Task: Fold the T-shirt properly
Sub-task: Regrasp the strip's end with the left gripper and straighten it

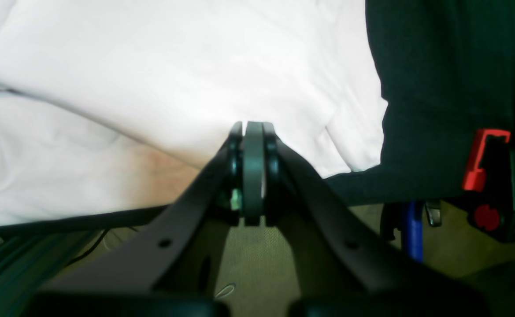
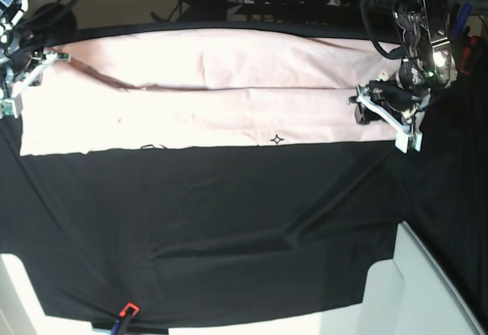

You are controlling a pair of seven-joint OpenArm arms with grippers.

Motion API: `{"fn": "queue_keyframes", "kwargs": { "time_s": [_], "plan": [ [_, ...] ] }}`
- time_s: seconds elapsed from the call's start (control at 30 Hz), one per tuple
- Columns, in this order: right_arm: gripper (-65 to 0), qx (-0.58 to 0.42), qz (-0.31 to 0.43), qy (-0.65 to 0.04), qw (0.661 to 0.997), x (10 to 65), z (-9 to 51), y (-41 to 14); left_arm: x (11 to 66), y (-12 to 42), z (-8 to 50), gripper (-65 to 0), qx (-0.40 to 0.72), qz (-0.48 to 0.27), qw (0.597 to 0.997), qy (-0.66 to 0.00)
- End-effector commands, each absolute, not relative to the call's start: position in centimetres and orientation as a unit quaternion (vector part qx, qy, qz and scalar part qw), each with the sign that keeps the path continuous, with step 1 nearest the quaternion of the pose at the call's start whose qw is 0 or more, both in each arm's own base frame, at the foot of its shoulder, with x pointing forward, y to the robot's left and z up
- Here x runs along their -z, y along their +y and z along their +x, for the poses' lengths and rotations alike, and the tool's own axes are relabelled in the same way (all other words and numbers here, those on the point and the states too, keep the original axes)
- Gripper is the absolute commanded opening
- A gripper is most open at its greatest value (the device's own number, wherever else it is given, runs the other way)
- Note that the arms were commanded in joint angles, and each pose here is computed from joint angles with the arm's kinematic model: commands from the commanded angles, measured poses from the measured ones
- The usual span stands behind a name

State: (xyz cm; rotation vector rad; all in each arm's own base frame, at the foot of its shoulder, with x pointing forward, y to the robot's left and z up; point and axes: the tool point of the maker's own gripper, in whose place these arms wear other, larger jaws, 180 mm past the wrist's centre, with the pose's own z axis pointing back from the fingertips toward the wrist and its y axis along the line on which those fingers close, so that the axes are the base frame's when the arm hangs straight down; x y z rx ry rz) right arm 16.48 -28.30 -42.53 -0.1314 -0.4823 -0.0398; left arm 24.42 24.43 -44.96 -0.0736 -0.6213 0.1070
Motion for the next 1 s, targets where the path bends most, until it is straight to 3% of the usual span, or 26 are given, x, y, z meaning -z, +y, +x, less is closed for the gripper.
{"fn": "queue_keyframes", "kwargs": {
  "time_s": [0.0, 0.23, 0.57, 0.73, 0.97],
  "plan": [
    [-64.9, 0.019, -0.071, -0.255, 0.964, 41.7, 17.1, -28.7, 44.4, 25.3, 24.9, -32.2, -0.046, -0.024, 0.947, -0.316],
    [-64.9, 0.018, -0.071, -0.254, 0.965, 41.8, 16.8, -28.7, 45.9, 27.2, 22.5, -32.4, -0.006, 0.045, 0.961, -0.273],
    [-64.9, 0.018, -0.071, -0.254, 0.964, 41.8, 16.8, -28.8, 45.9, 27.7, 21.6, -32.4, 0.001, 0.055, 0.962, -0.266],
    [-64.9, 0.016, -0.075, -0.266, 0.961, 41.2, 17.8, -29.0, 44.7, 27.8, 21.8, -32.4, 0.003, 0.059, 0.958, -0.281],
    [-64.9, 0.013, -0.079, -0.272, 0.959, 40.9, 18.3, -29.5, 40.0, 25.8, 24.1, -32.2, 0.004, 0.056, 0.933, -0.355]
  ]
}}
